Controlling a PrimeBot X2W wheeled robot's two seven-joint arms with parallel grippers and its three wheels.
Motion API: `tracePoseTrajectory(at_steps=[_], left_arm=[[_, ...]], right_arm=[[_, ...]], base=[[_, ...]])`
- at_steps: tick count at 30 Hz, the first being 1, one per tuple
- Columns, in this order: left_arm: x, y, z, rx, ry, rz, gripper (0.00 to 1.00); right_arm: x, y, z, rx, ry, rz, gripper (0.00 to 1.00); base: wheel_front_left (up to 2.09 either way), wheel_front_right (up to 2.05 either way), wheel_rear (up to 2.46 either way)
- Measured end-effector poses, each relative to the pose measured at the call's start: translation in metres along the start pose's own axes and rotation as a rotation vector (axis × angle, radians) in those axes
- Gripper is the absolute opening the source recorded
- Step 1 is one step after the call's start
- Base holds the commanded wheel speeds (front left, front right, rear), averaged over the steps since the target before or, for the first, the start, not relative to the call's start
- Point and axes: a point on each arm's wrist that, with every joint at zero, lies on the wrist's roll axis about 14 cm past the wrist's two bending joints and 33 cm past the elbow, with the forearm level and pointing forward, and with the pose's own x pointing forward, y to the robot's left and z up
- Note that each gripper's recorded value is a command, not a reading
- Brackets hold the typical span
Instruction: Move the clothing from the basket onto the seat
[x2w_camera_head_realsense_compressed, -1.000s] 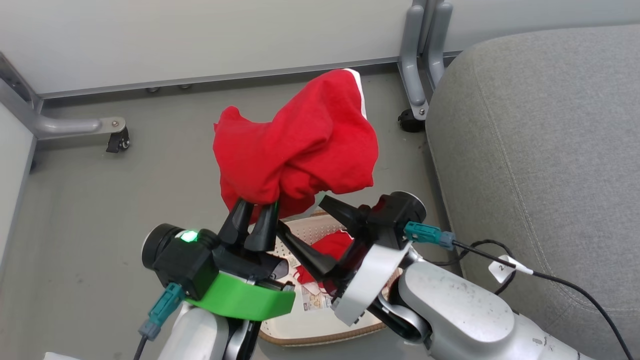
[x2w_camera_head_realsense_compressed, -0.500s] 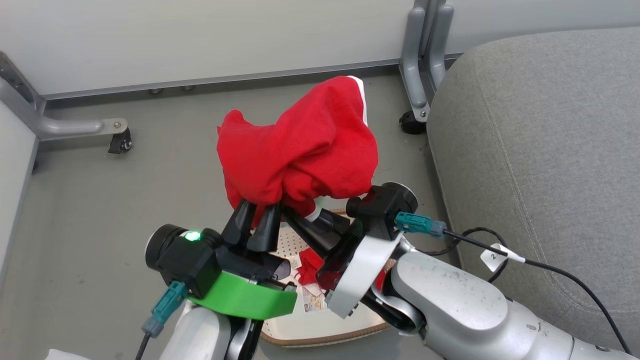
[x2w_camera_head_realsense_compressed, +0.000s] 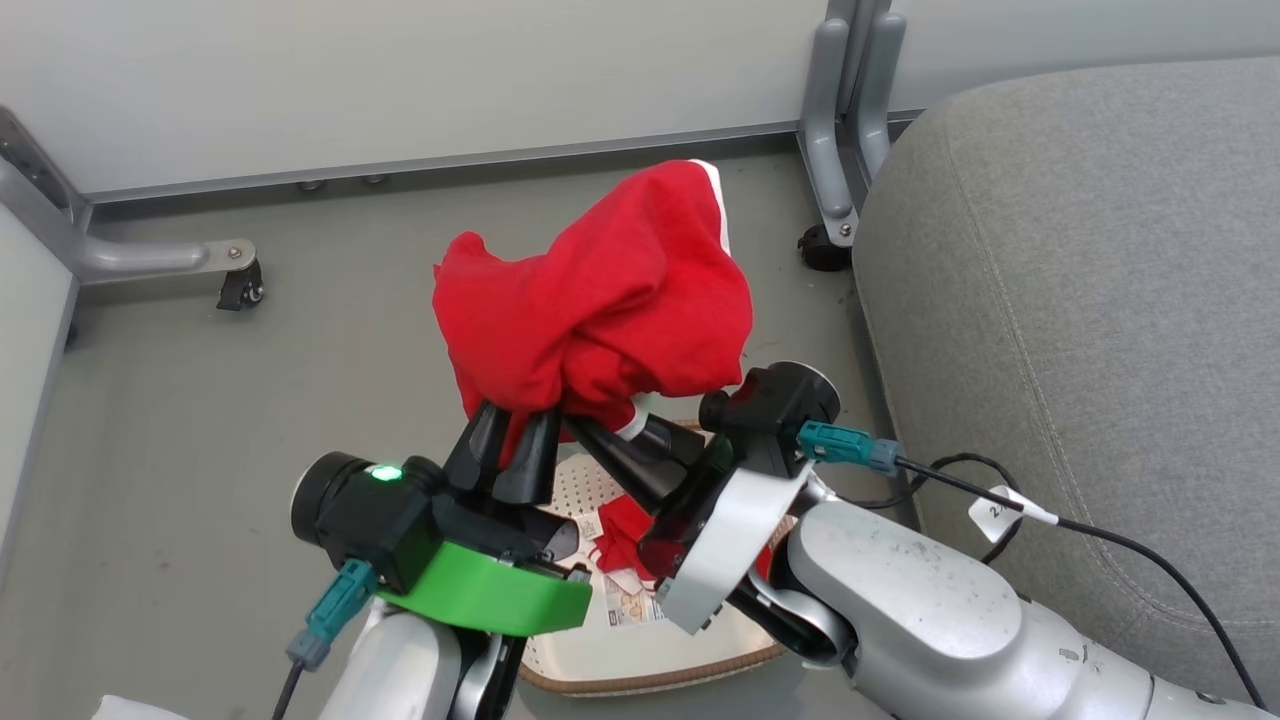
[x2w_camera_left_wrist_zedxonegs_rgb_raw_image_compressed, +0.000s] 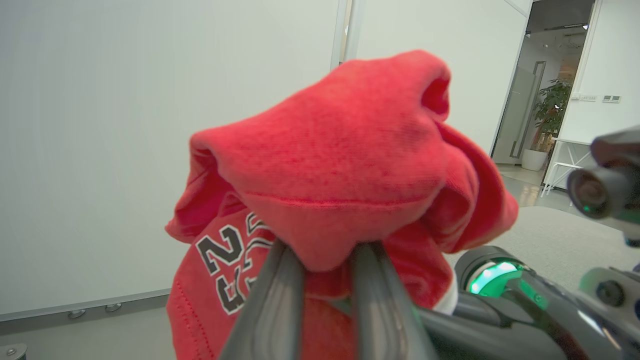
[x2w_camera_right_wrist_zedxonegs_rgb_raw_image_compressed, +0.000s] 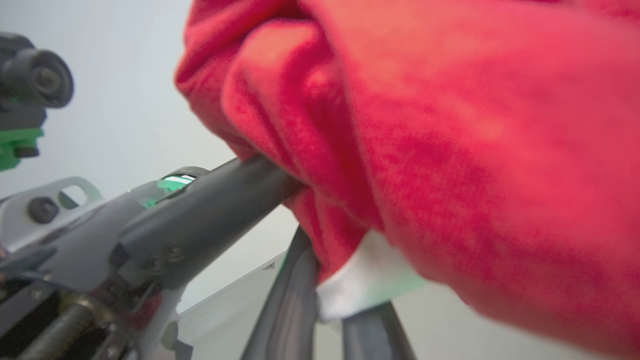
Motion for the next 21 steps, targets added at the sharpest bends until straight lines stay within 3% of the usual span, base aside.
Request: tracePoseTrajectory(at_steps=[4,5,6,21], left_arm=[[0.0,-0.001,-0.001,0.02,0.006,-0.008,0.0],[0.0,-0.001,0.0,0.021,0.003,-0.008,0.64],[0.0,0.0,-0.001,0.029,0.004,-0.003,1.0],[-0.022,0.006,-0.022,0.135,0.153,-0.028,1.0]], right_arm=[[0.0,0.0,0.0,0.0,0.001,-0.001,0.0],[0.0,-0.001,0.0,0.0,0.0,-0.001,0.0],[0.0,-0.001,0.0,0.0,-0.001,-0.002,0.0],[-0.002,-0.015,-0.005,-0.018,0.014,-0.041,0.0]], base=[[0.0,0.0,0.0],[0.0,0.0,0.0],[0.0,0.0,0.0],[0.0,0.0,0.0]])
